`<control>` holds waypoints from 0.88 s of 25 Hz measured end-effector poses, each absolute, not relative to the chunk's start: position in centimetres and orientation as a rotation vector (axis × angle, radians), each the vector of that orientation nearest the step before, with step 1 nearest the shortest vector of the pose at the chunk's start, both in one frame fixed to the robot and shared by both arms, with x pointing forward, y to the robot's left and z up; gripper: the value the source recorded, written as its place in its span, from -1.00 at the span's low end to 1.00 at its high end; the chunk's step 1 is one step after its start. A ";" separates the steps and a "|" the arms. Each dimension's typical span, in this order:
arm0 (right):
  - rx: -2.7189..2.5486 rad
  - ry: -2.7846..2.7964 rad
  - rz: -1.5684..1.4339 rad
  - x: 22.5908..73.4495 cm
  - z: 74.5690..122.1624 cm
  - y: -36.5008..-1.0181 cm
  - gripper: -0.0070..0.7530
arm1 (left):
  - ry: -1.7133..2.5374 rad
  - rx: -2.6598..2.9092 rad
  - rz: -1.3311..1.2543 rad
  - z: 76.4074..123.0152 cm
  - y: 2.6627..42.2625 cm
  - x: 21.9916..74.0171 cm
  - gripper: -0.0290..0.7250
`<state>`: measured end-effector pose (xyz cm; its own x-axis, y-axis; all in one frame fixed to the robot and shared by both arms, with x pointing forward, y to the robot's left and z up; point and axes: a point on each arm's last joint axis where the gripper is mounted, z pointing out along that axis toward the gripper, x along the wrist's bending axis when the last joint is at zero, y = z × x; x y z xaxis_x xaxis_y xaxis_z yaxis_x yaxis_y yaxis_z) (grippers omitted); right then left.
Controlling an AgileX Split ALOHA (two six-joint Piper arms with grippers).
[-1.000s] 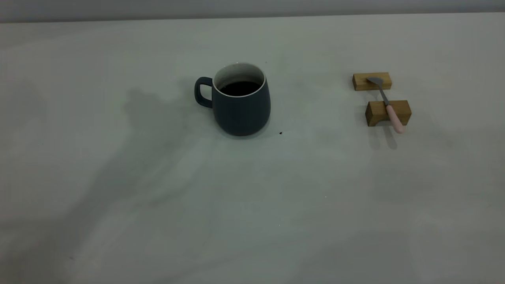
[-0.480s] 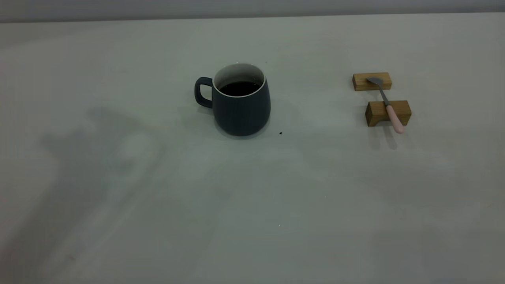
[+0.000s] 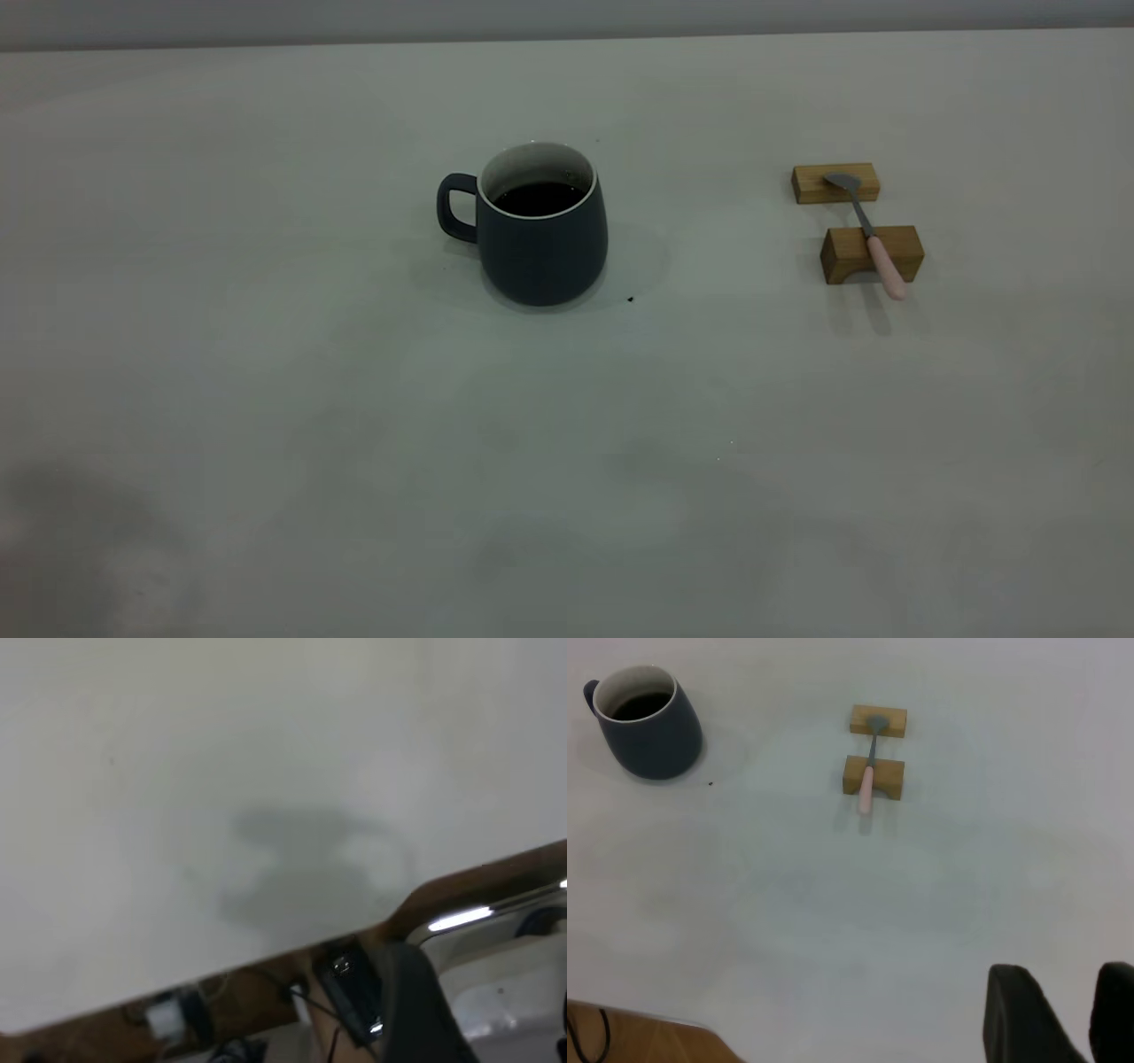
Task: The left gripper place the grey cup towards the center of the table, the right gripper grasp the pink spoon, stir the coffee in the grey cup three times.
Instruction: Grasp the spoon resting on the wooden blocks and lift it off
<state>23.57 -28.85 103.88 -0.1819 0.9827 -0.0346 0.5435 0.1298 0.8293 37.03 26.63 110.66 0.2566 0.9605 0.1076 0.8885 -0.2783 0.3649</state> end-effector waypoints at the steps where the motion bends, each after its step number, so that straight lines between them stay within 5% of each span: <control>1: 1.473 1.804 0.927 23.6 103.9 -28.9 -0.36 | 1.763 2.248 0.475 110.4 27.5 35.9 0.32; 8: 1.473 1.804 0.928 23.6 103.9 -28.9 -0.36 | 1.945 1.947 0.627 107.8 30.8 29.4 0.32; 22: 1.473 1.804 0.930 23.6 103.9 -28.8 -0.36 | 1.894 1.659 0.834 103.6 31.2 23.3 0.32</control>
<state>23.57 -28.83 103.88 -0.1833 0.9825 -0.0323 0.5434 0.1287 0.8296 23.34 31.17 103.59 -0.1458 0.9887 0.0344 0.6931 0.0773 0.7167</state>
